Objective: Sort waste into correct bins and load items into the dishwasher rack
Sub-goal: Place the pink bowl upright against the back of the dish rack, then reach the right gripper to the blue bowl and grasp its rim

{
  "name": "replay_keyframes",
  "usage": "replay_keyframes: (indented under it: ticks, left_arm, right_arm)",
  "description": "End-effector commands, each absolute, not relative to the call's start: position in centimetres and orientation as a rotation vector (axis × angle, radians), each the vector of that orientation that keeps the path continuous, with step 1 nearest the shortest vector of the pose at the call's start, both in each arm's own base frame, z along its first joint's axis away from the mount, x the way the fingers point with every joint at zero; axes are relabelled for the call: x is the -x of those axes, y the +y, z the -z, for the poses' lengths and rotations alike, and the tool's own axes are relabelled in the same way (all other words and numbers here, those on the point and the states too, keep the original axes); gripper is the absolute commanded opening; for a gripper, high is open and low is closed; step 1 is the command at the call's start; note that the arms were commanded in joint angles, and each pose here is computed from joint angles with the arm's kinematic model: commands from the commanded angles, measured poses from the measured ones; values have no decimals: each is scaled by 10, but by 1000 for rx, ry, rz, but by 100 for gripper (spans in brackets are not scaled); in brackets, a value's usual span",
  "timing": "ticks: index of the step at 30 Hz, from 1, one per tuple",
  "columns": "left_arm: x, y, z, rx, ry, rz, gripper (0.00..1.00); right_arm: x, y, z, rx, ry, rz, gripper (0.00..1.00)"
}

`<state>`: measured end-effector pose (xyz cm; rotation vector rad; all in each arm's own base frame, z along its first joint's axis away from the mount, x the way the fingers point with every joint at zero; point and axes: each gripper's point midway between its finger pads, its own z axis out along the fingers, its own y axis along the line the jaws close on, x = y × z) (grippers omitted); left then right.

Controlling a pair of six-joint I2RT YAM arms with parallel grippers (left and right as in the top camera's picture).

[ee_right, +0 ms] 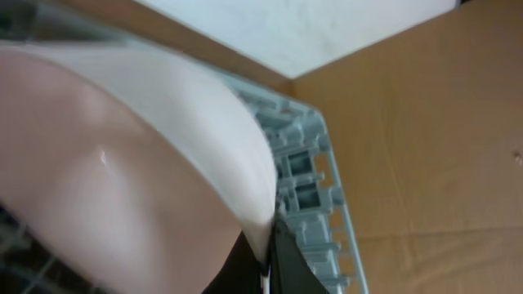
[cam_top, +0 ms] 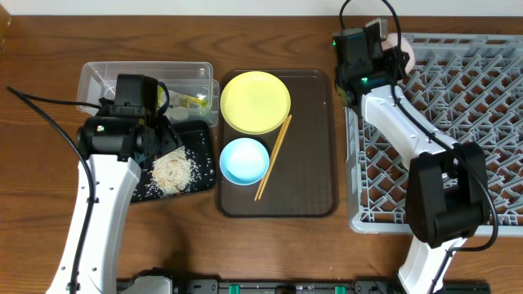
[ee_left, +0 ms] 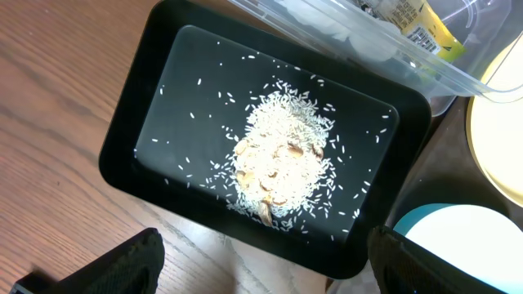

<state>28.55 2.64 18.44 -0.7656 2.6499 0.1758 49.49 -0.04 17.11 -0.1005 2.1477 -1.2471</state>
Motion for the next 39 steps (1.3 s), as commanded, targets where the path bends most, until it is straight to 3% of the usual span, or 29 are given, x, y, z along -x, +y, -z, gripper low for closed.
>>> replay_keyframes:
  ticks: [1, 6, 11, 16, 20, 26, 36, 39]
  left_arm:
    - [-285, 27, -191, 789, 2623, -159, 82]
    - [-285, 27, -191, 789, 2623, -159, 82]
    - [-285, 27, -191, 789, 2623, -159, 84]
    - [-285, 27, -191, 789, 2623, -159, 87]
    - [-285, 27, -191, 789, 2623, -159, 87]
    - [-285, 27, -191, 789, 2623, -159, 87]
    - [-285, 27, -190, 789, 2624, -160, 87]
    - [-285, 27, -190, 789, 2623, -159, 87]
  right_arm:
    - [-486, 16, -150, 61, 2203, 1140, 1]
    - [-468, 33, -128, 30, 2334, 966, 3]
    - [-456, 55, -134, 63, 2418, 753, 29]
    - [-444, 85, -178, 94, 2388, 502, 49]
    - [-427, 134, -194, 126, 2424, 120, 48]
    - [-384, 228, -178, 349, 2543, -403, 50]
    - [-332, 292, -92, 506, 2781, -403, 52]
    - [-320, 302, -69, 551, 2830, -372, 46]
